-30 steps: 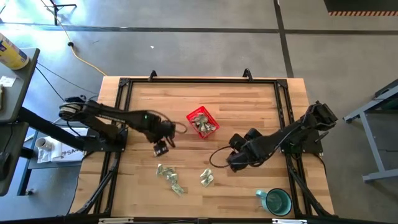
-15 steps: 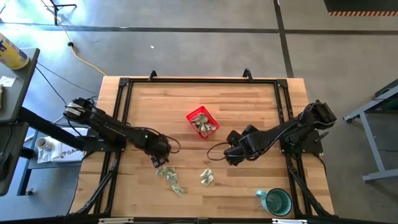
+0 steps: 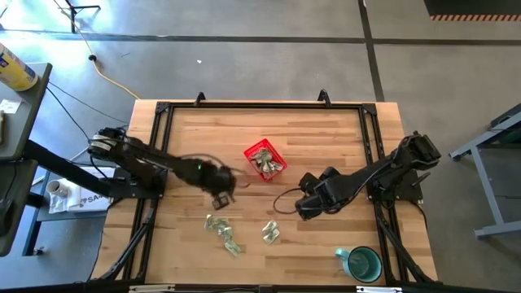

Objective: Pick and place Stevia / Truvia into bins
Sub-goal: Put the truvia packet into the red basket

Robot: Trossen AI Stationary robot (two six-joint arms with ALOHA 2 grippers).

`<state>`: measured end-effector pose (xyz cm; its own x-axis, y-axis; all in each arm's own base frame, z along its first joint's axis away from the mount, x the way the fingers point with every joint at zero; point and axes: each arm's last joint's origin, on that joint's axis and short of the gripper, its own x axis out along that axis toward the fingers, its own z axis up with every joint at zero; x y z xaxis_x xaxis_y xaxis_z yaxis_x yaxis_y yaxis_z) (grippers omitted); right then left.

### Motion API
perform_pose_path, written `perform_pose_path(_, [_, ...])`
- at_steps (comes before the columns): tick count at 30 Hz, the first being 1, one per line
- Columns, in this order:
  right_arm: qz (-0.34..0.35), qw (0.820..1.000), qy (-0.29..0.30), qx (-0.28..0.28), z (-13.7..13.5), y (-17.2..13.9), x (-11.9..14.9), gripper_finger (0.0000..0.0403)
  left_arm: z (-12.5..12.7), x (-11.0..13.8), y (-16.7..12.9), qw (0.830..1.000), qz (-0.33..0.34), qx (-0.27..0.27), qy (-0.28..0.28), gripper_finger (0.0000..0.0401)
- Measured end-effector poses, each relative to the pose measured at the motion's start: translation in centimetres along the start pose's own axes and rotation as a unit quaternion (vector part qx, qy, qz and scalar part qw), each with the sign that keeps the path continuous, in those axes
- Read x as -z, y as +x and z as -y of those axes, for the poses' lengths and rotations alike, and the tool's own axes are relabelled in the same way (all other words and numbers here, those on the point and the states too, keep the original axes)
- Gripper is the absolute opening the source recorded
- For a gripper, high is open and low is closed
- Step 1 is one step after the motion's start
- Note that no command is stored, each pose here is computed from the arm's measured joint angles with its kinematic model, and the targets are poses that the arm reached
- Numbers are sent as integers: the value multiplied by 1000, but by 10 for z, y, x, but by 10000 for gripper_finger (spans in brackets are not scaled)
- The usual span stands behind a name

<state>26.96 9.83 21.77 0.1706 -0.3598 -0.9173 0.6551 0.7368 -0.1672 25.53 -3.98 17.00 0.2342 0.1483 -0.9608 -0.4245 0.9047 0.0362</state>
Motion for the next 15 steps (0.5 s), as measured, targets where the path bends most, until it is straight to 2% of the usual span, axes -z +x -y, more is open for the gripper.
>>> perform_pose_path(2, [1, 1000, 12, 0, -3, -3, 7, 307, -1, -26, -21, 999, 37, 32, 5, 46])
perform_pose_path(6, [7, 999, 40, -5, -9, -10, 20, 307, -13, -73, -58, 991, 127, 34, 35, 37])
perform_pose_path(8, [10, 999, 50, -9, -11, -12, 26, 307, -22, -96, -66, 984, 168, 32, 44, 37])
perform_pose_path(10, [11, 998, 55, -17, -14, -14, 30, 307, -34, -114, -62, 982, 179, 44, 45, 37])
perform_pose_path(13, [10, 998, 60, -23, -16, -16, 32, 307, -46, -133, -42, 979, 179, 95, 31, 44])
perform_pose_path(15, [9, 998, 60, -25, -16, -16, 32, 307, -50, -140, -32, 978, 184, 99, 25, 86])
